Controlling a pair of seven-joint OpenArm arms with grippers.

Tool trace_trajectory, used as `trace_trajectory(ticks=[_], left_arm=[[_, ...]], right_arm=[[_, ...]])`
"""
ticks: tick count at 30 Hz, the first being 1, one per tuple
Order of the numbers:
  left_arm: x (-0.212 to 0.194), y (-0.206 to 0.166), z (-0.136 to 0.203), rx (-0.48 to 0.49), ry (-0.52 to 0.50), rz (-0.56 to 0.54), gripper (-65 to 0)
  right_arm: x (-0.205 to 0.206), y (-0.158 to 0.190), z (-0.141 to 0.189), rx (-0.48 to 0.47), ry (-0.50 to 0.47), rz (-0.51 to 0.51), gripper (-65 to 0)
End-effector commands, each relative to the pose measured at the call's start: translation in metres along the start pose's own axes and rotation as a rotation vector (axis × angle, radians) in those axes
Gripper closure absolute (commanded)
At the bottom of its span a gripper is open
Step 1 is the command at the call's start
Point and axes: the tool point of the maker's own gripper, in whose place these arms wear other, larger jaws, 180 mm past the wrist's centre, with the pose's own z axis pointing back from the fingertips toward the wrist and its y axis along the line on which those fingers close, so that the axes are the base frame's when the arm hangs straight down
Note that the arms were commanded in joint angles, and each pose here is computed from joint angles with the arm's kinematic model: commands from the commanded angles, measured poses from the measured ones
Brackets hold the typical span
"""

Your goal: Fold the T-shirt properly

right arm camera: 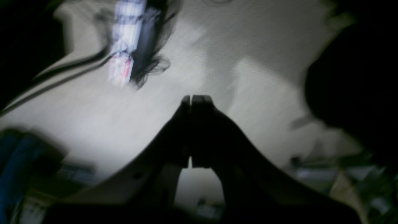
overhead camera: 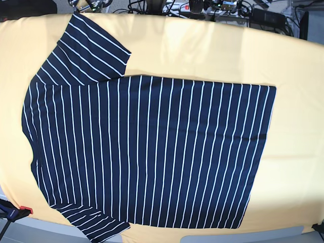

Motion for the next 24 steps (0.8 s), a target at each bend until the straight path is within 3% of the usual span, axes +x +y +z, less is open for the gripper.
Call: trace_trajectory(ticks=[1, 5, 11, 17, 24], left_arm=[[-0.005, -0.001, 0.002, -0.01, 0.013, -0.004, 0.0], [-0.034, -0.013, 0.009, -0.069, 0.093, -0.044, 0.0], [-0.085, -0.014, 0.03, -0.1, 0.169, -0.196, 0.0], [-0.122, -0.009, 0.072, -0.113, 0.158, -0.298, 0.0], [-0.14, -0.001, 0.138, -0.131, 0.139, -0.438, 0.0]], right_arm=[[-0.013, -0.006, 0.002, 0.009, 0.054, -0.009, 0.0], [-0.042, 0.013, 0.005, 0.115, 0.185, -0.028, 0.0], [-0.082, 0.029, 0.003, 0.146, 0.221, -0.032, 0.0], [-0.119, 0.049, 0.025, 0.159, 0.126, 0.063, 0.0], [-0.139, 0.08, 0.087, 0.139, -0.014, 0.179, 0.0]])
